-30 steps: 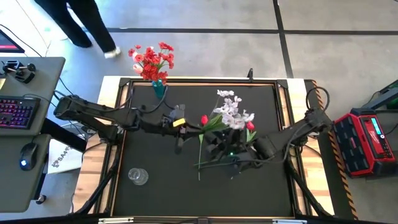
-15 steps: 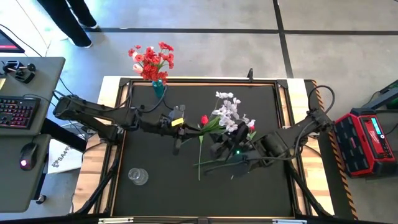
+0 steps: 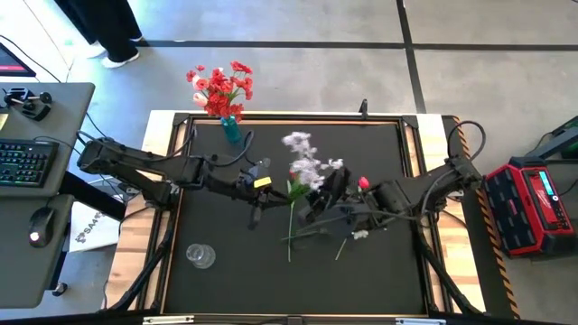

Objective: Sort flowers into vase by color
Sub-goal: Put the right white flowers into the transparent vase

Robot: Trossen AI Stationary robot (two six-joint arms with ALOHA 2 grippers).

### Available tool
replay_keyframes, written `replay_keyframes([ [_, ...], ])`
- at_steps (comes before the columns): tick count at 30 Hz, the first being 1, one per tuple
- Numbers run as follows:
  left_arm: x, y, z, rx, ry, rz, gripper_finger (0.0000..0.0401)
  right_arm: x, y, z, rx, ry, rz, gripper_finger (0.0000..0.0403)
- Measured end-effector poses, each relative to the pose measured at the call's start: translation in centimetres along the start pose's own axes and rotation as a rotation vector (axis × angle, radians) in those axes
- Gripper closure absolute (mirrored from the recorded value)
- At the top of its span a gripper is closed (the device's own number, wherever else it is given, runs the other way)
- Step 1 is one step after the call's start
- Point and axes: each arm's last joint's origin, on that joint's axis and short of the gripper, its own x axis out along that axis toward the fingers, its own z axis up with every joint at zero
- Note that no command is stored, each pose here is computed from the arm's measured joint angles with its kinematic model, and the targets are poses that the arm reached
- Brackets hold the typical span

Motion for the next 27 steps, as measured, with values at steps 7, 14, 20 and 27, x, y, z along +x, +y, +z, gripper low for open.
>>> replay_keyframes([
  [7,0.02,0.02,-0.02,-0.007,-0.005,0.022,0.0337,0.95,-0.10,0.80,-0.030,0.029,0.054,0.0401],
  [14,0.03,0.04,0.12,0.004,-0.022,0.029,0.0312,1.04,-0.05,0.76,-0.079,0.071,0.099,0.0402],
  [20,0.02,0.37,0.60,0.004,-0.065,0.037,0.0316,1.04,0.05,0.82,-0.119,0.071,0.117,0.0402],
  [27,0.02,0.60,0.76,0.011,-0.077,0.046,0.0347,1.02,0.12,0.84,-0.147,0.070,0.127,0.0403],
])
